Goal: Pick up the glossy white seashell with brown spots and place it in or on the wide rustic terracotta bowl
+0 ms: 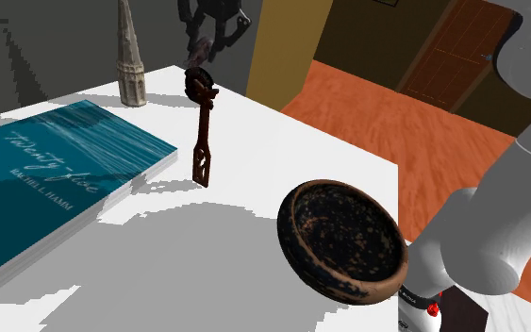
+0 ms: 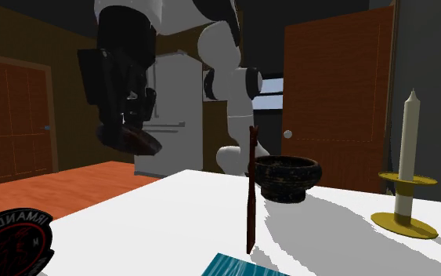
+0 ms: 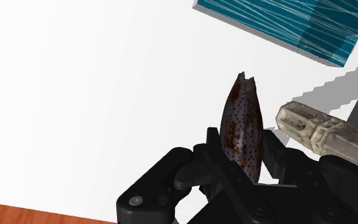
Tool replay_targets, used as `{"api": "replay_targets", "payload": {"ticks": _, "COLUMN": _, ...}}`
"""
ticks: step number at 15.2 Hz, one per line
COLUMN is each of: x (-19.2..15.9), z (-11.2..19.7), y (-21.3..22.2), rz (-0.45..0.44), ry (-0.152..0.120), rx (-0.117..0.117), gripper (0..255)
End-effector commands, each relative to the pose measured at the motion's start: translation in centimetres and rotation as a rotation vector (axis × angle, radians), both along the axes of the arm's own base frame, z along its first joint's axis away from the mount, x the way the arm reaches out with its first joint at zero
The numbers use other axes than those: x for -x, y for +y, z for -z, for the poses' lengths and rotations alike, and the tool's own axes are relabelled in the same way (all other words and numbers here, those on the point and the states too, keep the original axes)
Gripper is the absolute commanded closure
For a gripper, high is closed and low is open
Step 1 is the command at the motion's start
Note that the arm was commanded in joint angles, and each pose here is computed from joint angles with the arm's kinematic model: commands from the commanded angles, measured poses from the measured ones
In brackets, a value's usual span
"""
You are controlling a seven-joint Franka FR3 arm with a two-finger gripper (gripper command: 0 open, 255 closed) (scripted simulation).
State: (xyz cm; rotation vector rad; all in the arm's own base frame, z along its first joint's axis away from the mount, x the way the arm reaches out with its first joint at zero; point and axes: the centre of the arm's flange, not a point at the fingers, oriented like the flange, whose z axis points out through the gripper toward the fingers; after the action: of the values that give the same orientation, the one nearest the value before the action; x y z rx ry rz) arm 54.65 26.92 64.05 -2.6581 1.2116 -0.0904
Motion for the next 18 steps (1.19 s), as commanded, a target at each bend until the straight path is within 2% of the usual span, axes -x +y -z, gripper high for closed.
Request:
{"api": "replay_targets", "payload": {"ticks": 1, "x": 2.0, "z": 0.0, "y": 0.1, "rz": 0.000, "ry": 0.000, "rx": 0.000, "gripper": 255}}
{"api": "replay_targets", "payload": {"ticks": 18, "x": 24.4, "z": -0.2, "y": -0.2, "rz": 0.000, "ry": 0.000, "rx": 0.000, "gripper": 255}}
